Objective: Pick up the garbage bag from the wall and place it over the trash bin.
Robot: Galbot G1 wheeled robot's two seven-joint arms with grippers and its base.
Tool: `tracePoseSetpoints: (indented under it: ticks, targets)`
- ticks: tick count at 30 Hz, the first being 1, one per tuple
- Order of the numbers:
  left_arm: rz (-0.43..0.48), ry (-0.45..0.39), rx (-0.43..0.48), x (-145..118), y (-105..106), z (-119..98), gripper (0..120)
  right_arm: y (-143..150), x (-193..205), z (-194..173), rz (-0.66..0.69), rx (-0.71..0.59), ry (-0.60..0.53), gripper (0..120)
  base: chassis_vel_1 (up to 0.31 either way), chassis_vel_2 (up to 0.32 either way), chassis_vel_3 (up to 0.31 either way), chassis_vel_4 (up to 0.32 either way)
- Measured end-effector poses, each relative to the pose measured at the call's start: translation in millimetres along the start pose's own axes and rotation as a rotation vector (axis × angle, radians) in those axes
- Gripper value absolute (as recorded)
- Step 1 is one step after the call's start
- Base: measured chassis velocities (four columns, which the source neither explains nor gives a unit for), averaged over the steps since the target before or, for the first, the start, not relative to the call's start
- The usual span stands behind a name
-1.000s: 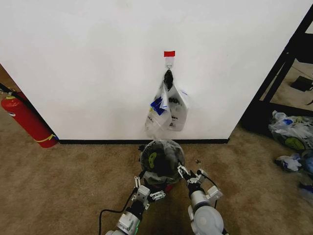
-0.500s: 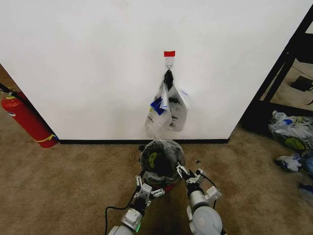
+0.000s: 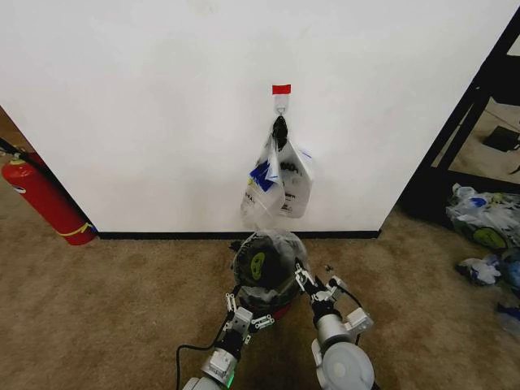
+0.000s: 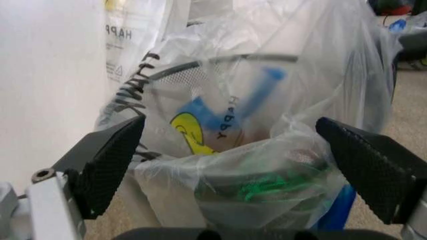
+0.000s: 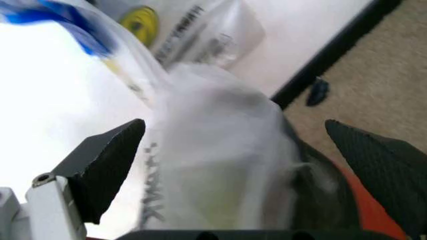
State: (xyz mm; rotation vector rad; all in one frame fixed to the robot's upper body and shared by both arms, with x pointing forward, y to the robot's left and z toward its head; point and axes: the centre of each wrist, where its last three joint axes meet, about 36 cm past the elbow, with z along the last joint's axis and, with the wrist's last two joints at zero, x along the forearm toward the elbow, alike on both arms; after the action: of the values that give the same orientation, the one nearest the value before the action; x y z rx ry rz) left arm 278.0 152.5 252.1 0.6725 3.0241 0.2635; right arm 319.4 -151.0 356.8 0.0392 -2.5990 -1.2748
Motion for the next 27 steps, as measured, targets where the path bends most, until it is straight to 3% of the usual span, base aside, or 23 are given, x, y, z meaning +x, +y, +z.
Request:
tracePoseSetpoints:
  ticks: [10,13,17,18,24,27]
  targets:
    - [-0.002,0.001,-0.006,0.3,0.1,-0.7,100,-2.3,-0.4,-7.5,0.003,0.002,-0.028,100,0.0,0.0,0.0,0.0]
    - [-0.006,-0.018,-0.007,0.4,2.6,-10.6,100,-3.6,0.9,-6.6,-0.028,0.024,-0.033,100,0.0,0.0,0.0,0.0]
    - [-0.005,-0.094,0.0,3.5,7.4,-43.3,100,-20.1,3.8,2.0,-0.238,0.105,-0.049,100,0.0,0.0,0.0,0.0]
    - [-0.005,-0.094,0.0,3.5,7.4,-43.3,100,-20.1,3.8,2.0,-0.238,0.105,-0.049,100,0.0,0.0,0.0,0.0]
    - [-0.01,-0.203,0.043,10.0,19.8,-90.9,100,-89.3,-25.0,-5.6,-0.753,0.329,-0.143,100,0.0,0.0,0.0,0.0]
    - [-0.026,-0.228,0.088,7.8,25.7,-99.9,100,-91.9,-28.1,-12.4,-0.827,0.384,-0.175,100,0.0,0.0,0.0,0.0]
